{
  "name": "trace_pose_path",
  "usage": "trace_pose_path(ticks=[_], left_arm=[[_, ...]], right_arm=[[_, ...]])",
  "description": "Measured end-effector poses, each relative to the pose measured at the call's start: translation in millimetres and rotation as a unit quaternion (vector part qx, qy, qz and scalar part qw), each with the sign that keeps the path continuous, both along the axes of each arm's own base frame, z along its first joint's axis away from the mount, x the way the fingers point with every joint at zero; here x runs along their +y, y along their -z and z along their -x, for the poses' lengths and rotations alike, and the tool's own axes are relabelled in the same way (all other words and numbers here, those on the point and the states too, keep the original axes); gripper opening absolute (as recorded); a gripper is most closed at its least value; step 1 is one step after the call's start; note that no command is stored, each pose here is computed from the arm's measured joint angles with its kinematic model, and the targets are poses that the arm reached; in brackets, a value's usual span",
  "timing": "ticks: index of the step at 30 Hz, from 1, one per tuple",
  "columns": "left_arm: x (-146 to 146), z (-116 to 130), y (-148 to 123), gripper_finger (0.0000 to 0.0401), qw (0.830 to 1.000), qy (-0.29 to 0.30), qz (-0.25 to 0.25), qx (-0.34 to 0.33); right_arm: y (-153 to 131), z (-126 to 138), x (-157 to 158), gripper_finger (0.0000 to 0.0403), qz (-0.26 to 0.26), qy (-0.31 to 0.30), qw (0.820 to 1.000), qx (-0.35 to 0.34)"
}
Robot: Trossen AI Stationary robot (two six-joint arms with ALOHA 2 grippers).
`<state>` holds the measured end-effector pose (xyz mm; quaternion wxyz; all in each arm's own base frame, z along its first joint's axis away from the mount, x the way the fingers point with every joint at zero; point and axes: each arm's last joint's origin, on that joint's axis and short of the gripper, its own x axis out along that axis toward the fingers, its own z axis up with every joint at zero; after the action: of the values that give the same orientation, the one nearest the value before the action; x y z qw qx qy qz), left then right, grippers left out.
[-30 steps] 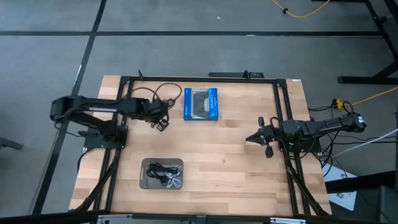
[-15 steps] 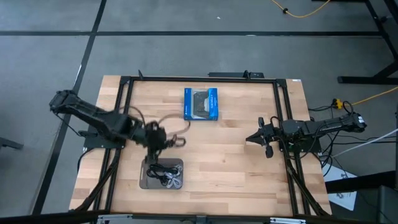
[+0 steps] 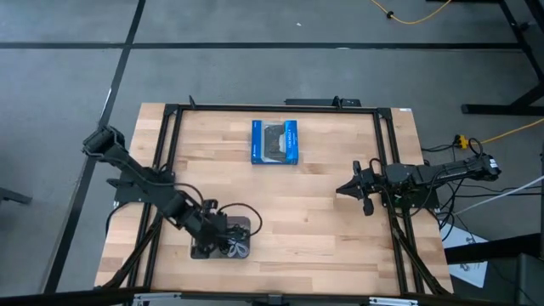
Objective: Pick and place USB-C Cables
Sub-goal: Put the black charger cable into the black bin, then return to Home Position
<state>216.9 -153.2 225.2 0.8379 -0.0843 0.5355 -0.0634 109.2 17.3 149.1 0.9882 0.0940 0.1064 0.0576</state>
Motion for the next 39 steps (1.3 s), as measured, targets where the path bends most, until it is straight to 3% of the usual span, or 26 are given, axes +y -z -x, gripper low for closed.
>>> trace_pose_path(ticks=[6,12,19,24,26,29,35,39], left_arm=[[-1.4,-2.1,5.7,0.0130,1.000,-0.020,0.011,0.021],[-2.0,-0.6,3.6,0.0137,0.998,-0.037,0.043,0.037],[-1.9,0.5,3.4,0.0138,0.992,-0.014,0.097,0.084],[-1.6,0.5,3.4,0.0139,0.994,-0.006,0.081,0.073],[-0.7,-0.3,3.5,0.0139,0.995,-0.030,0.075,0.067],[-1.1,-1.0,2.9,0.0139,0.986,-0.095,0.110,0.086],[6.4,-6.5,1.0,0.0140,0.973,-0.048,0.182,0.136],[39.3,-11.9,-22.3,0.0140,0.986,0.014,0.164,0.036]], right_arm=[[0.0,0.0,0.0,0.0016,0.000,-0.001,1.000,0.000],[0.0,0.0,0.0,0.0016,0.000,-0.001,1.000,0.000],[0.0,0.0,0.0,0.0016,0.002,-0.001,1.000,0.000],[0.0,0.0,0.0,0.0016,0.002,-0.001,1.000,0.000],[-0.1,0.0,0.0,0.0016,0.002,-0.001,1.000,-0.001],[-4.8,-0.9,0.2,0.0017,-0.013,0.001,1.000,-0.024],[-15.6,-1.6,1.6,0.0017,-0.028,-0.021,0.996,-0.078],[-15.5,-1.7,1.1,0.0017,-0.010,-0.022,0.996,-0.080]])
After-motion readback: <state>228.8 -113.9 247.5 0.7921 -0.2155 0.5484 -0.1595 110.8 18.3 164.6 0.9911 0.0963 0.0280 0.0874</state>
